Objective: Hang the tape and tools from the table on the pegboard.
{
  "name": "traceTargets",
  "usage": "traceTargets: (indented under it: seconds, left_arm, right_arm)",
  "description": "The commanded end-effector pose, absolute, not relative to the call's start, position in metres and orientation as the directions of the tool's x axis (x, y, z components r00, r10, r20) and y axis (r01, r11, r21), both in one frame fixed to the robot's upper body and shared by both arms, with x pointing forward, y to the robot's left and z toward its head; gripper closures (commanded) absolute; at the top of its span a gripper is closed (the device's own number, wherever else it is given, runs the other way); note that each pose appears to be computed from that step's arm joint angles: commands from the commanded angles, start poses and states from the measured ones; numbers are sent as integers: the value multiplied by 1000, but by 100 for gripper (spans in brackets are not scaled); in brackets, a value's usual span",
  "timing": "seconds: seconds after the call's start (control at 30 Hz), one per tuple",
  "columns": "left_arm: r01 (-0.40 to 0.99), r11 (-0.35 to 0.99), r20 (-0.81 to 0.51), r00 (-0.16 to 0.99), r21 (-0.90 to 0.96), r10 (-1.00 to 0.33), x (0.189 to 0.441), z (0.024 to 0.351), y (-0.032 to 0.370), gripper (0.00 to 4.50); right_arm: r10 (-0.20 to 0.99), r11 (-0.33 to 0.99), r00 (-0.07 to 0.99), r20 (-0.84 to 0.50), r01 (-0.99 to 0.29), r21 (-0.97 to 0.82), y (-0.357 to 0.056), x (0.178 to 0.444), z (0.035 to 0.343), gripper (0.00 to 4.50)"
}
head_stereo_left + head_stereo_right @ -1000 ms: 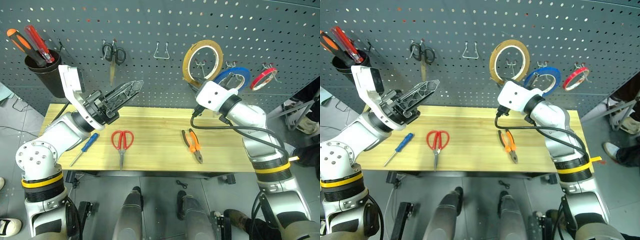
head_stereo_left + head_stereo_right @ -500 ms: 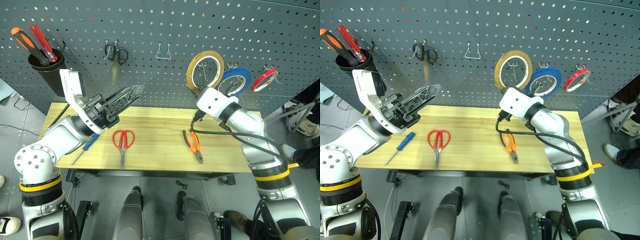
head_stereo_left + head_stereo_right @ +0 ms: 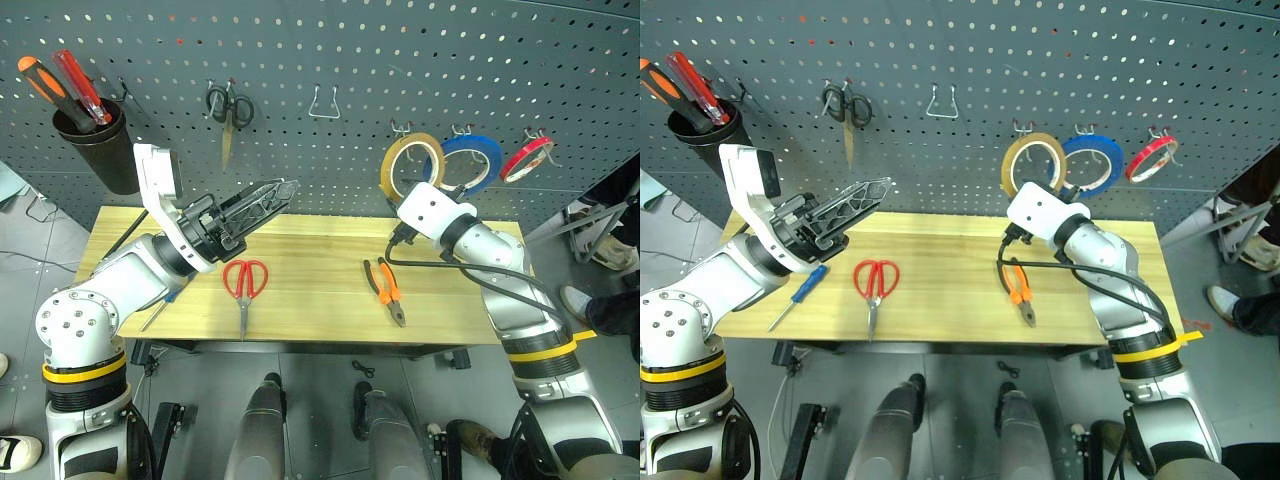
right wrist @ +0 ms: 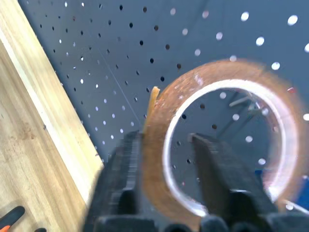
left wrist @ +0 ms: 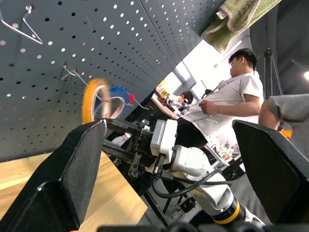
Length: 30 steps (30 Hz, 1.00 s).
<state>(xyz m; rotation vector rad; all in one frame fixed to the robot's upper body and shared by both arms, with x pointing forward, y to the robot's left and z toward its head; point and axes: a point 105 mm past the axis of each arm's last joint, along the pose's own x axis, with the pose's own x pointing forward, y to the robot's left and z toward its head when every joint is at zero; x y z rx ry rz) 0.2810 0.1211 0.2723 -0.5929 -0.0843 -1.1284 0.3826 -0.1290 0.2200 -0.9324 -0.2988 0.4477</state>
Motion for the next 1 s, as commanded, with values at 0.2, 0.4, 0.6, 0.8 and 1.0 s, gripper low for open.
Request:
traceTargets:
  seconds: [0.2,0.4,0.6,0.8,1.0]
  left_arm:
    - [889,301,332,416,-346,-846,272,273,124,0]
    - [870,367,110,422,-330,-900,260,230,140,0]
    - [841,416,-99,409,-345,-907,241,183,166,0]
    - [823,444,-155,416,-355,-896,226,170,174,0]
    - [814,454,-151,429,-362,-890,219,170,173,0]
  right_arm:
    - [534,517,845,35,-293,-804,-131,365,217,2]
    - [571,596,769,-287,-629,-499,-129,340,153,2]
    - [476,763,696,-537,-631,-142,-130,344,99,2]
    - [367,835,689,-625,-540,-105,-140,364,74,2]
    - [284,870,722,-631,-470,-147,-155,384,72,2]
